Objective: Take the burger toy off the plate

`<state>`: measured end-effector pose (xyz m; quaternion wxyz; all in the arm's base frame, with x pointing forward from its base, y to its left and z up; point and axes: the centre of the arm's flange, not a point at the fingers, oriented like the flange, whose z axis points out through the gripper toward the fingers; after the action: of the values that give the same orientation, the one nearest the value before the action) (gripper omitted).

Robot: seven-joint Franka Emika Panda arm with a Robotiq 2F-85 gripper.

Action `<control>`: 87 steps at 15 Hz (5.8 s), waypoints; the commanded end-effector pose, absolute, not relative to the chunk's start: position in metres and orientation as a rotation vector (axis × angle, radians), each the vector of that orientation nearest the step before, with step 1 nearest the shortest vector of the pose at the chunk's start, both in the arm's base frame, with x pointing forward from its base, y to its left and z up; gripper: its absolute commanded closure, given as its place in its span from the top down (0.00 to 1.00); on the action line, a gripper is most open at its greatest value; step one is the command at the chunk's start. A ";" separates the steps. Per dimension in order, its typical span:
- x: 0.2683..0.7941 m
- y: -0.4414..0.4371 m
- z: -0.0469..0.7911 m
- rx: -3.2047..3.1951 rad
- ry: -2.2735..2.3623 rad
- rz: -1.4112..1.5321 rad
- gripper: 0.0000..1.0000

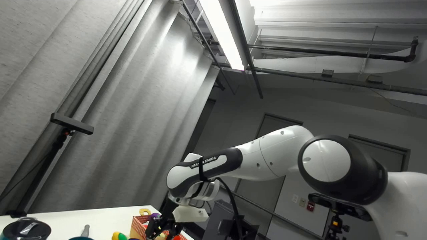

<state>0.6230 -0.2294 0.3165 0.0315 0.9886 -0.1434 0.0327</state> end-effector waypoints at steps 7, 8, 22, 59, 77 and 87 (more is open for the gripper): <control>0.571 -0.273 0.310 3.003 -0.535 0.006 0.51; 0.566 -0.275 0.307 2.999 -0.539 -0.008 0.51; 0.512 -0.307 0.280 2.935 -0.576 -0.166 0.51; 0.489 -0.332 0.235 2.913 -0.587 -0.184 0.51; 0.484 -0.334 0.216 2.908 -0.601 -0.242 1.00; 0.492 -0.329 0.225 2.914 -0.592 -0.226 1.00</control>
<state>0.4859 -0.3301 0.2166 0.0823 0.9729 -0.1984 -0.0852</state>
